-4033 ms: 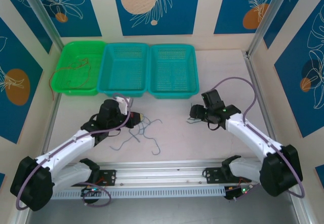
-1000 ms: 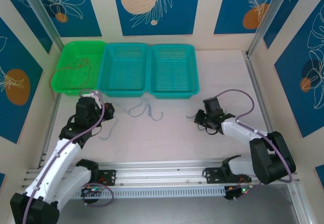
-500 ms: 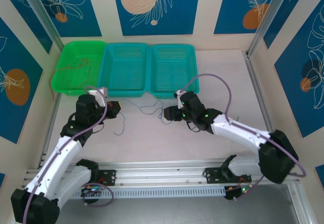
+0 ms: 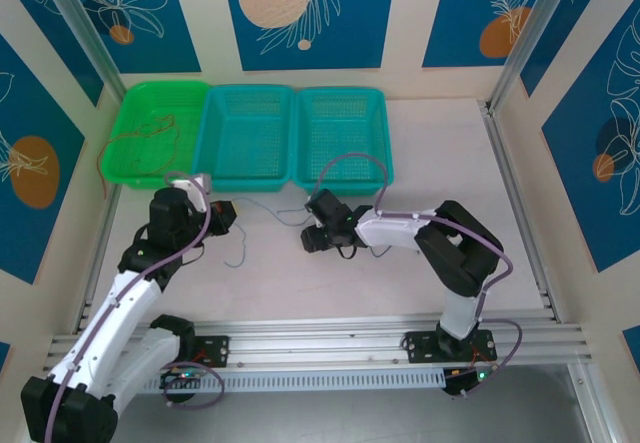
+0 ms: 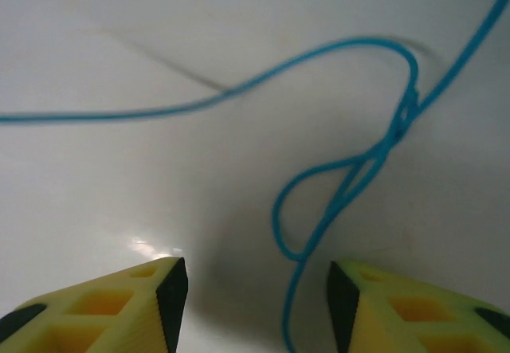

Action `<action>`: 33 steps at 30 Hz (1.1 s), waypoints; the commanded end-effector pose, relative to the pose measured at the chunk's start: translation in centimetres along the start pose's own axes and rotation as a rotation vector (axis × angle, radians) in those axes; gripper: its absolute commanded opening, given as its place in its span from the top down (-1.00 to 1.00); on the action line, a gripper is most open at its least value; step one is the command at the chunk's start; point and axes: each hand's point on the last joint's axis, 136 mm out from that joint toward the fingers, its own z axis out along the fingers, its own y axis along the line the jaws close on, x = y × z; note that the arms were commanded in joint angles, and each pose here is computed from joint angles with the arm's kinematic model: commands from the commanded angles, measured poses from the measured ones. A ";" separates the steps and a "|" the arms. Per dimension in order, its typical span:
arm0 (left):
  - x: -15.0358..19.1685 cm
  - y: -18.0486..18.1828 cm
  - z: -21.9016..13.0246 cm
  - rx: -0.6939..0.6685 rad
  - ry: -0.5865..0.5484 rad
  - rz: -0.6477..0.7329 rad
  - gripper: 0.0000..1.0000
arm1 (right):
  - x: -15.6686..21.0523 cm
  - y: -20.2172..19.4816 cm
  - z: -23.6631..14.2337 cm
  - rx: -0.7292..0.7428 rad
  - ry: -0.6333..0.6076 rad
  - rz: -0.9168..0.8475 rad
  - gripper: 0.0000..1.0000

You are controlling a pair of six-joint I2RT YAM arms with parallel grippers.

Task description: Untangle the cables

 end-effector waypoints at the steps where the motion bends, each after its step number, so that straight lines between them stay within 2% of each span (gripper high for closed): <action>1: -0.1 2.1 -1.0 -0.129 -0.020 0.010 1.00 | 1.6 -1.3 0.8 0.068 0.042 -0.029 0.04; 6: 0.2 4.0 -1.1 -0.227 -0.025 -0.022 1.00 | 3.1 -3.5 1.0 0.175 0.081 -0.036 0.69; 9: 0.0 5.6 -1.6 -0.314 -0.042 -0.046 1.00 | 3.1 -4.5 0.1 0.210 0.058 -0.027 0.93; 11: -0.3 6.5 -2.1 -0.371 -0.054 -0.050 1.00 | 3.1 -5.1 -1.0 0.212 0.038 0.004 1.00; 14: -0.7 8.1 -3.2 -0.471 -0.065 -0.054 1.00 | 3.3 -6.7 -3.4 0.197 -0.015 0.123 1.00; 18: -0.8 10.2 -4.4 -0.563 -0.075 -0.089 1.00 | 3.8 -11.1 -7.5 0.161 -0.112 0.395 1.00; 22: -0.5 11.3 -4.7 -0.586 -0.081 -0.140 1.00 | 4.7 -16.4 -11.4 0.143 -0.224 0.676 1.00; 25: -0.4 10.7 -3.9 -0.524 -0.080 -0.152 1.00 | 4.7 -18.9 -13.7 0.113 -0.308 0.793 1.00; 26: -0.5 9.6 -3.1 -0.448 -0.074 -0.136 1.00 | 4.2 -18.9 -14.1 0.087 -0.331 0.775 1.00; 28: -1.2 6.1 -1.5 -0.229 -0.076 -0.103 1.00 | 3.3 -18.1 -14.5 0.037 -0.338 0.735 1.00; 30: -2.5 0.9 -0.9 0.059 -0.096 -0.060 1.00 | 2.4 -16.7 -14.2 -0.040 -0.316 0.707 1.00; 33: -5.3 -4.4 -2.1 0.282 -0.139 -0.031 1.00 | 2.2 -15.5 -13.3 -0.083 -0.285 0.699 1.00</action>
